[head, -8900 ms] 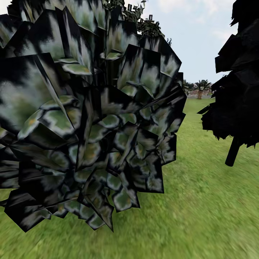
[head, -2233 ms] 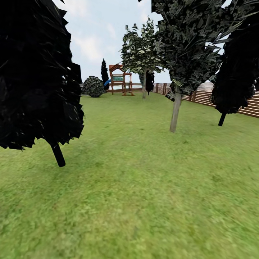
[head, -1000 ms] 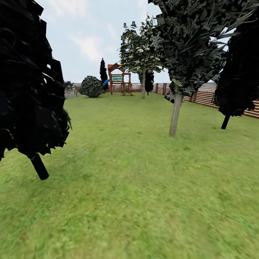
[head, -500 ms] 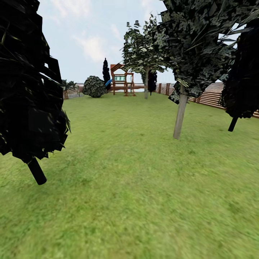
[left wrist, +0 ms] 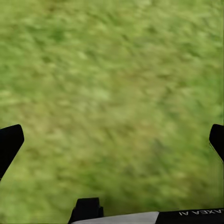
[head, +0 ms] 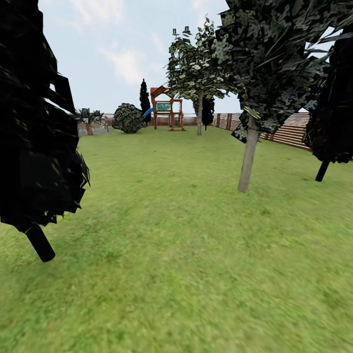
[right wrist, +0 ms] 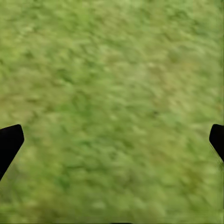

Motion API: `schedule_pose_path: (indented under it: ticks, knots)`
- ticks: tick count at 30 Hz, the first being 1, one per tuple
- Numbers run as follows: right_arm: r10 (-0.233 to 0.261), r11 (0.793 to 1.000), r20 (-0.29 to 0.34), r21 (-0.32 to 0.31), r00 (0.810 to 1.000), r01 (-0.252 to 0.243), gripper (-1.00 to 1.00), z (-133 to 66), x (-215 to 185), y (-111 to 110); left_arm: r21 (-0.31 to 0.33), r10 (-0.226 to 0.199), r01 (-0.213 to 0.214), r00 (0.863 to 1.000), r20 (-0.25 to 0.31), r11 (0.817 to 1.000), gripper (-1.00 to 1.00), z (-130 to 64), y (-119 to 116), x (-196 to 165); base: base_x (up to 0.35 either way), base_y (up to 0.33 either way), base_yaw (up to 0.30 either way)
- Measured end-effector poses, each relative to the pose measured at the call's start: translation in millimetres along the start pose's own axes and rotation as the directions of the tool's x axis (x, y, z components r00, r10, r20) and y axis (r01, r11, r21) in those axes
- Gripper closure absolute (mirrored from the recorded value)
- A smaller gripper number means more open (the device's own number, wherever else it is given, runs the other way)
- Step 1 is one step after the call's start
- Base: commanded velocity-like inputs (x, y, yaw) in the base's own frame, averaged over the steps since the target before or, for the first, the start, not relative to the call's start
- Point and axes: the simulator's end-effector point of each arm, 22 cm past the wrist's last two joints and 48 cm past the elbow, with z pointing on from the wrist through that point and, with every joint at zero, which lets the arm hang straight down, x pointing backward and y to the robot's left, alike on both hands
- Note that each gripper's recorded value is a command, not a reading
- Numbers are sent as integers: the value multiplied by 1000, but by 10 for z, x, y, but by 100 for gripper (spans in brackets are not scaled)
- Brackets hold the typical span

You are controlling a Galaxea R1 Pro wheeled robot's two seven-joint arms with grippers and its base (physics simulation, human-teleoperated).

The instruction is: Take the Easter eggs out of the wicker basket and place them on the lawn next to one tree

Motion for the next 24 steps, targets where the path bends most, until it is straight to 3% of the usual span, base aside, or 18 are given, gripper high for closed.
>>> schedule_pose_path:
  ticks: [24]
  knots:
    - [-2,1000,0,-2,1000,2,-100,0,0,8,3,3,-3,1000,-3,1000,-100,0,-20,12,312,-182,13]
